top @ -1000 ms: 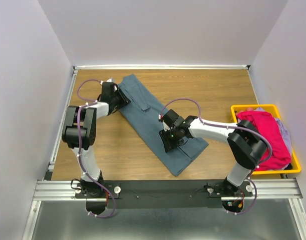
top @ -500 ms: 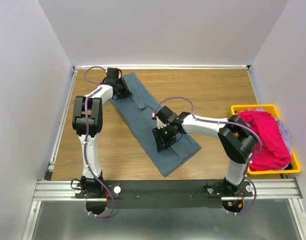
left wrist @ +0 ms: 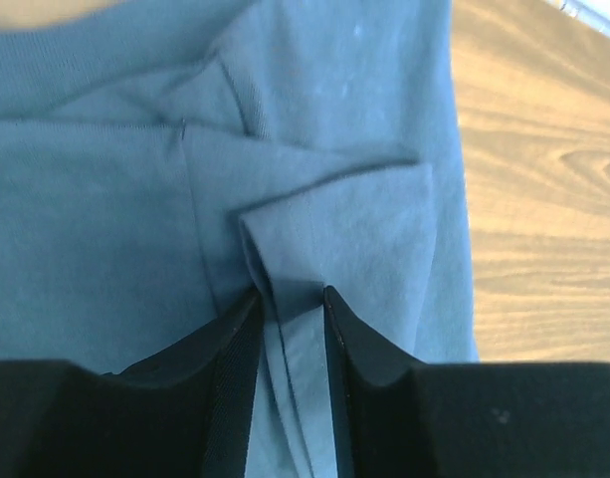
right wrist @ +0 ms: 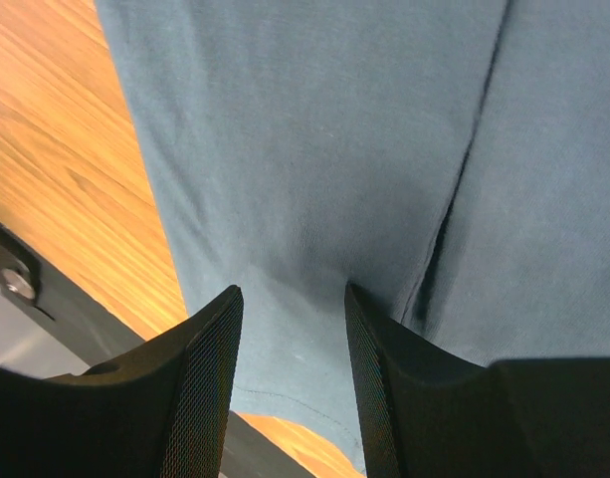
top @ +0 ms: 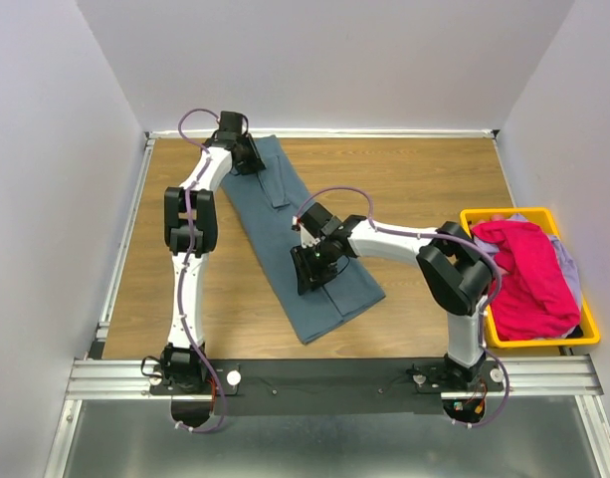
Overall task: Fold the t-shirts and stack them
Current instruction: Fold the tshirt
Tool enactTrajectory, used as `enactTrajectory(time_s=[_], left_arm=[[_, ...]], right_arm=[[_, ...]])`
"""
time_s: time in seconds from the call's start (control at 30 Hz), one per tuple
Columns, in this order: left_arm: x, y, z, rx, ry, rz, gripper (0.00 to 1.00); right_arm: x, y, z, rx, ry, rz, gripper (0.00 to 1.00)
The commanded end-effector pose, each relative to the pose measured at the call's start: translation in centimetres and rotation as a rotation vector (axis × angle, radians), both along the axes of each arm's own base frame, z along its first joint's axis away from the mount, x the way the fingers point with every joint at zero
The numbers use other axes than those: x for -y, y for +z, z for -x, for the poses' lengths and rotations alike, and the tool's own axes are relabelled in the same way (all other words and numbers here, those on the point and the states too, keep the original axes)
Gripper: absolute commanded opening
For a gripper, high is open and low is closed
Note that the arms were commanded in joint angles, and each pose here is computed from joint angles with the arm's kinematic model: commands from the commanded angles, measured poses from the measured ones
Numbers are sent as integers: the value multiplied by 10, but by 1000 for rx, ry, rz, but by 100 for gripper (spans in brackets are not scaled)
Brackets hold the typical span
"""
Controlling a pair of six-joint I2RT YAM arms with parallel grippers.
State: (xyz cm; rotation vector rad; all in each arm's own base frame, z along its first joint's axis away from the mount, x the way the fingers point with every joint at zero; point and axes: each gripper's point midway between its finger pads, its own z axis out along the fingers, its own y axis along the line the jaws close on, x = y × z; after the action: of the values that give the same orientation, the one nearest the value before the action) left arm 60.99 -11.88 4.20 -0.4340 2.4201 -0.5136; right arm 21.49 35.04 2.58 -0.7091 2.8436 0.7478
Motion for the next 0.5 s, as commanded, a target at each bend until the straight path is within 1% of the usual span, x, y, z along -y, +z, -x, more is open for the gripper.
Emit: enactTrajectory(time_s=[0.0,0.07,0.1,0.13,0.17,0.2,0.23,0.27,0.3,0.33,0.43,0.47], left_arm=[[-1,-7,0,-28,-39,-17,40],[-1,20,-5,36,-34,-21,43],[-9,17,1,27,-7,-50,45],[-14,48,-1,90,15,-63,47],[-18,58,3,103,34,-82,48],[-31,50,12,78,80,-136,49],[-36,73,17,112,97,-147,50],[-41,76,21,113,120,-172,50],[-46,62,34,76,131,-199,51],[-46,70,38,90,135,-205,52],[-41,51,56,40,117,-236,53],[-38,44,61,23,108,-241,54]], right_arm=[[-18,0,1,-18,36,-34,54],[-23,11,-4,15,57,-59,54],[-27,25,-10,55,62,-80,54],[-27,31,-14,88,66,-84,54],[-26,38,-19,117,58,-85,55],[-22,48,-26,169,35,-76,57],[-19,52,-30,193,24,-70,58],[-12,54,-36,231,3,-46,58],[-7,61,-41,256,-17,-45,60],[0,61,-44,267,-33,-32,60],[24,55,-49,279,-89,14,61],[35,46,-47,272,-105,46,61]])
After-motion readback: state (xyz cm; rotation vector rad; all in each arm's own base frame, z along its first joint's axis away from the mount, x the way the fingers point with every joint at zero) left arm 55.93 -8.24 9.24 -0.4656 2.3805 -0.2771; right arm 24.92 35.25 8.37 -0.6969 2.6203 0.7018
